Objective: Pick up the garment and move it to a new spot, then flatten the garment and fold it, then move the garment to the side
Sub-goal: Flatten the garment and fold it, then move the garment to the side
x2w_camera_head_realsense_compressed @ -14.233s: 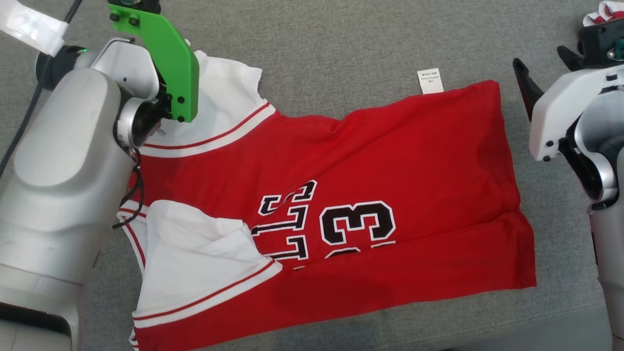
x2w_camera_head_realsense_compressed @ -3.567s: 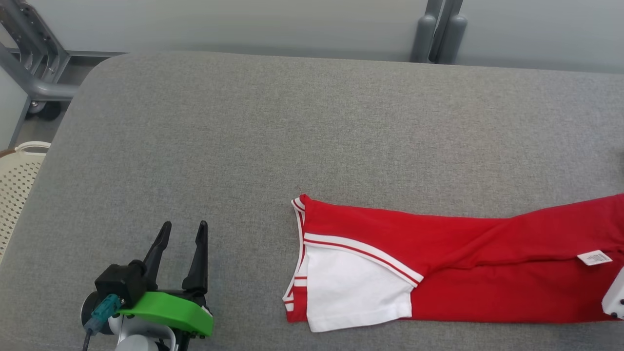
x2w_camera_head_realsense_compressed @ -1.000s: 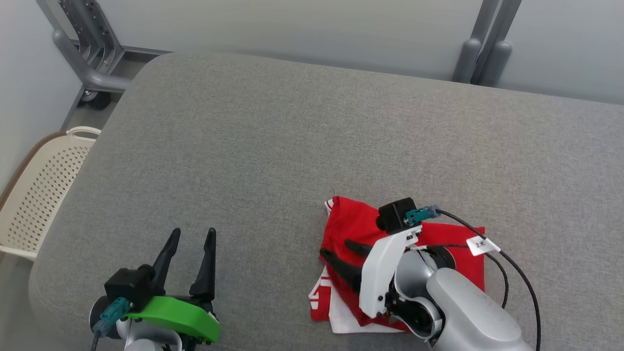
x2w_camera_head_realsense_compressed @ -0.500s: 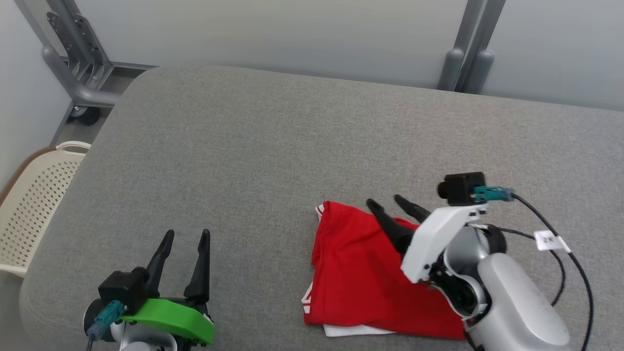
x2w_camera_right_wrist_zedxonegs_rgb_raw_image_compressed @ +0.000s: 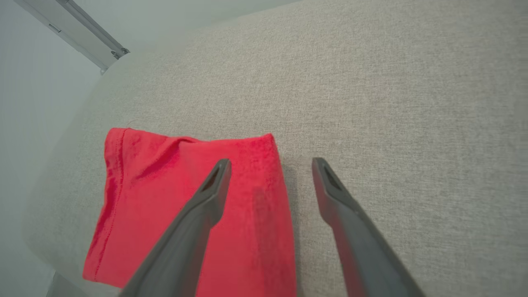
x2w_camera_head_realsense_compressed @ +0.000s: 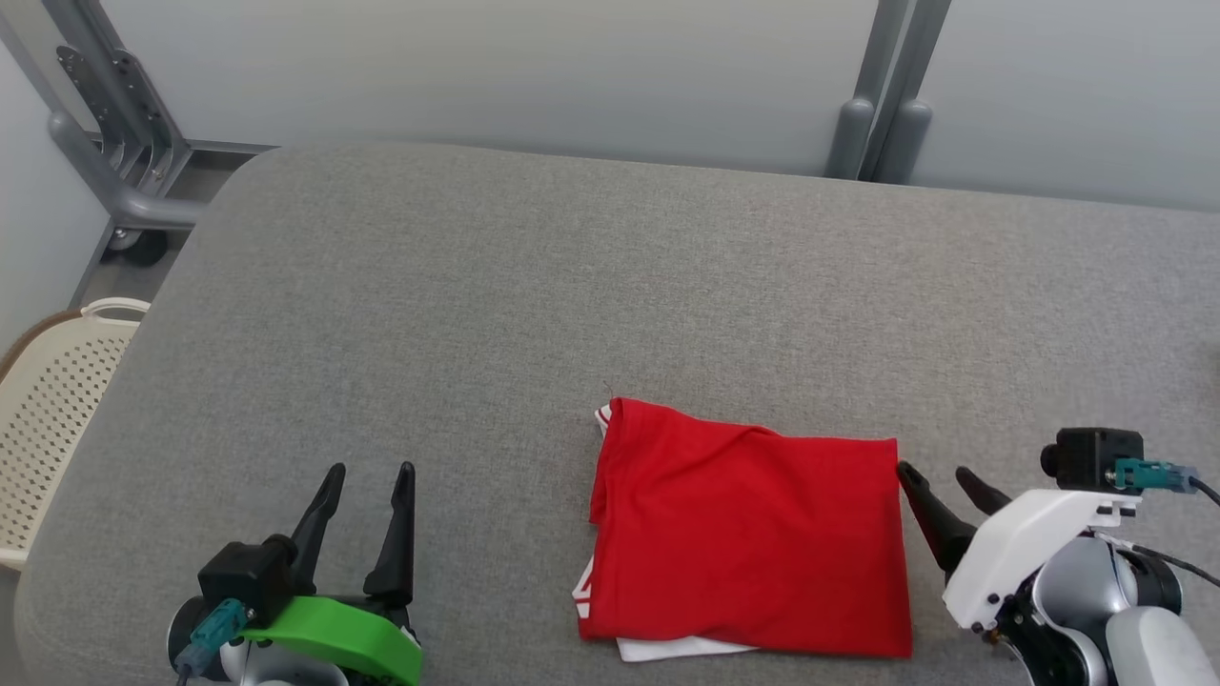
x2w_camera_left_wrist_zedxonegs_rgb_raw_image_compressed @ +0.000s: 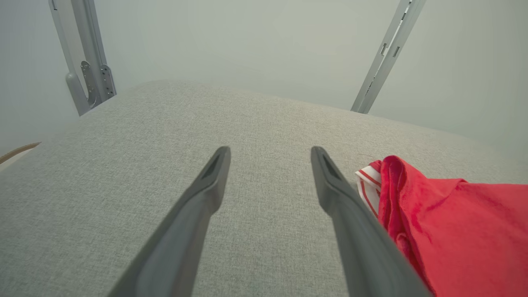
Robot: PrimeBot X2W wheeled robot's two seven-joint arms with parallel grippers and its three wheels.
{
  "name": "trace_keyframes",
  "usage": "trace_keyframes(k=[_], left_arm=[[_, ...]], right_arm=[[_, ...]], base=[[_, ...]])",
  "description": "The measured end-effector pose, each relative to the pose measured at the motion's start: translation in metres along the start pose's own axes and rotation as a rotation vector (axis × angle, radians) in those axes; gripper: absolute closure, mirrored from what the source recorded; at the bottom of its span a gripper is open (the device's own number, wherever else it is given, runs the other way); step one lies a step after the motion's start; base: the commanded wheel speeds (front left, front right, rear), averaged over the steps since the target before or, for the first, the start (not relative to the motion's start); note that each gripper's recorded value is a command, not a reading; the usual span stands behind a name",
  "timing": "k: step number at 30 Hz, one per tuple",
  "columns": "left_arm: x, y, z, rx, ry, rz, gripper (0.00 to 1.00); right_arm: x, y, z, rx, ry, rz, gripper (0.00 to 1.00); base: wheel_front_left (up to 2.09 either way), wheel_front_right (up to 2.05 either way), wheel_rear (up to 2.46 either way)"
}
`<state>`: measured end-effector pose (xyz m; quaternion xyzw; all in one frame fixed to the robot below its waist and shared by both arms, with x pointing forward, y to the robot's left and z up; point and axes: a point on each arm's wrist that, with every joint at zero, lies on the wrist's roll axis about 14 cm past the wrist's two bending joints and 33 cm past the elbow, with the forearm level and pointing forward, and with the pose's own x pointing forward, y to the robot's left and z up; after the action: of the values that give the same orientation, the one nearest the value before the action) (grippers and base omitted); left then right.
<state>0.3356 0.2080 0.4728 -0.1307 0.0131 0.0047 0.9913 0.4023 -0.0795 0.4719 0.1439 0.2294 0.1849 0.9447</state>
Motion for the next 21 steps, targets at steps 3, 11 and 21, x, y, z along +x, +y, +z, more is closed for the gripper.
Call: trace_keyframes(k=[3,11,21], left_arm=[[0.001,-0.002,-0.001,0.0,0.003,-0.007,0.0],[0.008,-0.002,-0.003,0.02,0.012,-0.009,0.0],[0.017,0.007,0.0,0.037,0.009,0.016,0.0]], right_arm=[[-0.008,-0.011,-0.01,0.029,0.027,-0.03,0.0],[0.001,-0.02,-0.038,0.086,0.103,-0.042,0.0],[0.028,-0.011,-0.069,0.118,0.207,-0.004,0.08]], base=[[0.0,0.0,0.0],[0.0,0.0,0.0],[0.0,0.0,0.0]])
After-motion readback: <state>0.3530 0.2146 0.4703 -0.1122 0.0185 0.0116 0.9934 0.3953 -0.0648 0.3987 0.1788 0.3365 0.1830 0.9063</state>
